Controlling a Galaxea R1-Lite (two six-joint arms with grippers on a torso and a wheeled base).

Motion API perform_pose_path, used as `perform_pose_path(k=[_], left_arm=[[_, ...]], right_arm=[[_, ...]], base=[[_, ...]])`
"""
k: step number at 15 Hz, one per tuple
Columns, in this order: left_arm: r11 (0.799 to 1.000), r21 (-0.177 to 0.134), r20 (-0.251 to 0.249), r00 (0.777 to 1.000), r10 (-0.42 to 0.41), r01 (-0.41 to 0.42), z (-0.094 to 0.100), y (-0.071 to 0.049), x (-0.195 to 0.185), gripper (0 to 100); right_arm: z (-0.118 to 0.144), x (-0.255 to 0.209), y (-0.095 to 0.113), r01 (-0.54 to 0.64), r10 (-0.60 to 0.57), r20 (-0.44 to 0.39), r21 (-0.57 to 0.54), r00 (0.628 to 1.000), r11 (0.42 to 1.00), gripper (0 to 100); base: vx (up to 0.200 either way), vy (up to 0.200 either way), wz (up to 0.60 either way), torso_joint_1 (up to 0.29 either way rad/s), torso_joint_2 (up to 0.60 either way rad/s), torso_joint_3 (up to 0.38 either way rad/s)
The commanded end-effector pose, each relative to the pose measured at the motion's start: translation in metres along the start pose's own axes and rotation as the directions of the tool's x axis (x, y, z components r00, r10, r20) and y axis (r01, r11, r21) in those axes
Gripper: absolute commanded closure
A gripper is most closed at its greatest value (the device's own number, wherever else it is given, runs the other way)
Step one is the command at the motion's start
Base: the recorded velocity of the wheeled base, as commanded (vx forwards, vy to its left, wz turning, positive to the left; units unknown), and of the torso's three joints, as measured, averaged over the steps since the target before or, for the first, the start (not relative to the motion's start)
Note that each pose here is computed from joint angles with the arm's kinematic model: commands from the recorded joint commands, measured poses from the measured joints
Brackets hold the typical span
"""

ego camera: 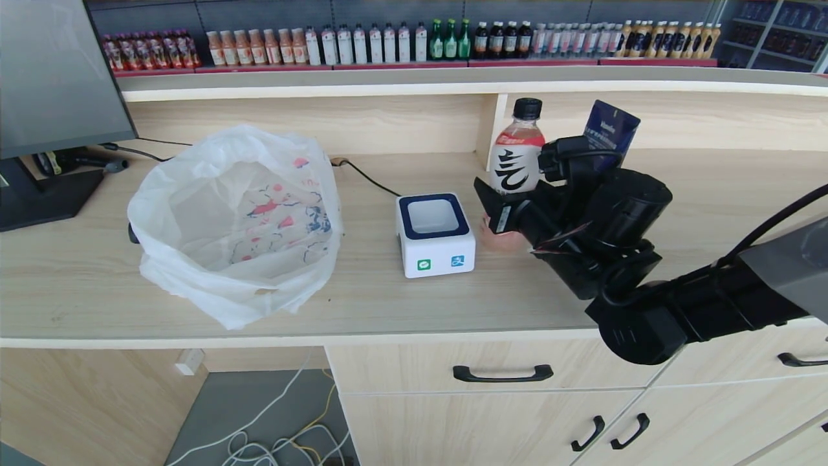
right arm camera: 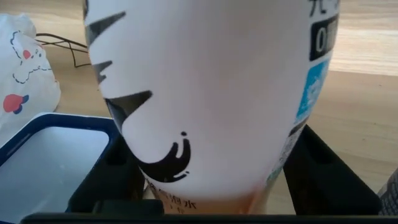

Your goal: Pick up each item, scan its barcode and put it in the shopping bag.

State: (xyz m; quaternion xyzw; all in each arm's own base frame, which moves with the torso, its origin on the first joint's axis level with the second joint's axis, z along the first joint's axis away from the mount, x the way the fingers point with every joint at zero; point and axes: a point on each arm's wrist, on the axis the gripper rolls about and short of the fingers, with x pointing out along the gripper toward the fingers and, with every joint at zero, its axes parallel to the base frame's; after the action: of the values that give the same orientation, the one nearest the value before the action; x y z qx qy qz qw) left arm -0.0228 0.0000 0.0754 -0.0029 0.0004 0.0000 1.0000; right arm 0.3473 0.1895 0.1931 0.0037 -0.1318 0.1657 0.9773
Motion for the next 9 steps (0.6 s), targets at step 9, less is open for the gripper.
perform_pose_path(k=[9], left_arm=[[1.0,0.0,0.001,1.0,-0.002,0.002,0.0,0.0,0.0,0]], right_arm=[[0.04,-0.01,-0.003,-0.063,0.062,0.155,0.002,0.986,0.998,100]], base=[[0.0,0.0,0.0,0.0,0.0,0.0]])
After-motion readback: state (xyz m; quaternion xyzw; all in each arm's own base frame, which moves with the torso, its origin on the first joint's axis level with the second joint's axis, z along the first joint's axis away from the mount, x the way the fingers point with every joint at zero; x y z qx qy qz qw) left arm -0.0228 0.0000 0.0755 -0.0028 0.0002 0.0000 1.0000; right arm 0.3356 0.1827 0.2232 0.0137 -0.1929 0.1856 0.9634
